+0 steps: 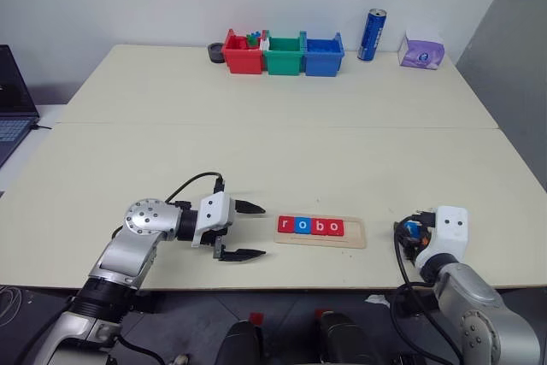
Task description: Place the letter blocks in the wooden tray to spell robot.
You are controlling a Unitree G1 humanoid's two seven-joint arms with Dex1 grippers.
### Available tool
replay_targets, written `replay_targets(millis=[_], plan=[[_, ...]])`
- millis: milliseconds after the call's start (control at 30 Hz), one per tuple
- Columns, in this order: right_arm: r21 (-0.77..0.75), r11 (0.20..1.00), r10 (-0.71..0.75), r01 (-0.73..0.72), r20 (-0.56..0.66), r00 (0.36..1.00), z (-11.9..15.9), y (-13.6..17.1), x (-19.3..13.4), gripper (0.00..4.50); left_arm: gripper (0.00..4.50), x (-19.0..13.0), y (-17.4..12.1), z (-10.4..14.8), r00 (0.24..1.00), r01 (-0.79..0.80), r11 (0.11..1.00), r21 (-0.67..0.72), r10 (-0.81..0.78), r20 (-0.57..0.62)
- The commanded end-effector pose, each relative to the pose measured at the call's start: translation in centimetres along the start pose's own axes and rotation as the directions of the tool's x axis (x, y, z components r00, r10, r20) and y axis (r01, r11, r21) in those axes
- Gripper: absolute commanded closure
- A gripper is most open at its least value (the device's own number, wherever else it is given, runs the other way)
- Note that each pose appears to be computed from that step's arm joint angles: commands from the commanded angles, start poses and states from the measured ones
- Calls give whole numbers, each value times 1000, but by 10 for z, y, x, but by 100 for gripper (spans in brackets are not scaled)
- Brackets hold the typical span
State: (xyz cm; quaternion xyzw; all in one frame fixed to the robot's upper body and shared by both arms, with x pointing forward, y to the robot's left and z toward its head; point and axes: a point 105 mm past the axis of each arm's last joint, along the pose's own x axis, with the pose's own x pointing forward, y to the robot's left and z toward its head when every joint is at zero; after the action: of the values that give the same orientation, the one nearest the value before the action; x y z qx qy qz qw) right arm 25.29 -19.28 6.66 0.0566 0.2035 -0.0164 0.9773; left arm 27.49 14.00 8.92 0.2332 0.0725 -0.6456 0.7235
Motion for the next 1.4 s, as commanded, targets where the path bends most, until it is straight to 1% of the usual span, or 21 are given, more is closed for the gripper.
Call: replay_targets(millis=[33, 67, 100, 167, 233, 267, 333, 367, 433, 467, 533, 567, 600, 733, 933, 1133, 1167, 1200, 1233, 1367, 1400], plan=[[-14, 1000, -3, 3, 39, 999, 10, 1, 1, 65, 0, 0, -2, 3, 1000, -2, 1000, 29, 1, 9], [-38, 999, 7, -5, 72, 997, 21, 2, 0, 26, 0, 0, -2, 3, 1000, -3, 1000, 28, 3, 8], [-62, 998, 16, -10, 101, 995, 30, 3, -2, 4, 0, 0, -2, 2, 1000, -5, 1000, 28, 5, 7], [-118, 993, 40, -22, 146, 989, 48, 1, -6, 4, 0, 0, -2, 2, 1000, -7, 1000, 29, 7, 6], [-184, 980, 100, -72, 148, 984, 62, -2, -6, 4, 0, 0, -1, 1, 1000, -9, 999, 31, 8, 6], [-219, 968, 153, -122, 134, 979, 68, -4, -6, 4, 0, 0, -1, 1, 1000, -8, 999, 32, 8, 6], [-283, 923, 290, -260, 70, 955, 72, -4, -9, 4, 0, 2, 0, 1, 1000, -6, 999, 33, 6, 7], [-327, 883, 362, -336, 19, 932, 72, -3, -13, 4, 0, 2, 0, 1, 1000, -4, 999, 33, 4, 8], [-377, 820, 441, -431, -62, 895, 68, -3, -19, 4, 0, 3, 1, 1, 1000, -2, 999, 34, 2, 8], [-442, 752, 481, -489, -140, 865, 62, -3, -23, 4, 0, 3, 1, 1, 1000, 0, 999, 34, 0, 8], [-498, 615, 541, -612, -298, 786, 45, -3, -30, 4, 0, 4, 0, 1, 1000, 4, 999, 36, -4, 7], [-504, 574, 554, -645, -341, 760, 40, -4, -32, 4, 0, 4, 0, 1, 1000, 6, 999, 36, -6, 7], [-519, 542, 549, -661, -377, 746, 36, -8, -30, 4, 0, 4, 0, 2, 1000, 7, 999, 37, -7, 7], [-583, 472, 513, -661, -428, 744, 32, -23, -15, 4, 0, 4, -1, 3, 1000, 8, 999, 37, -8, 10], [-599, 424, 511, -679, -461, 725, 32, -32, 0, 4, 0, 2, -2, 1, 1000, 7, 999, 34, -7, 2], [-551, 399, 511, -733, -531, 676, 26, -39, 4, 4, 0, 1, -3, 3, 1000, 8, 999, 38, -8, 0], [-541, 401, 512, -739, -537, 671, 25, -39, 4, 40, 0, 1, -3, 3, 1000, 7, 999, 39, -7, 0], [-533, 400, 513, -745, -544, 664, 24, -39, 5, 61, 0, 1, -3, 4, 1000, 7, 999, 40, -7, 0], [-533, 398, 513, -747, -546, 663, 24, -40, 6, 94, 0, 1, -3, 4, 1000, 7, 999, 41, -7, 1], [-530, 398, 517, -749, -545, 660, 23, -39, 8, 233, 0, 1, -4, 6, 1000, 5, 999, 40, -5, 3], [-532, 396, 519, -749, -543, 660, 23, -39, 8, 274, 0, 1, -4, 6, 1000, 4, 999, 37, -4, 2]])
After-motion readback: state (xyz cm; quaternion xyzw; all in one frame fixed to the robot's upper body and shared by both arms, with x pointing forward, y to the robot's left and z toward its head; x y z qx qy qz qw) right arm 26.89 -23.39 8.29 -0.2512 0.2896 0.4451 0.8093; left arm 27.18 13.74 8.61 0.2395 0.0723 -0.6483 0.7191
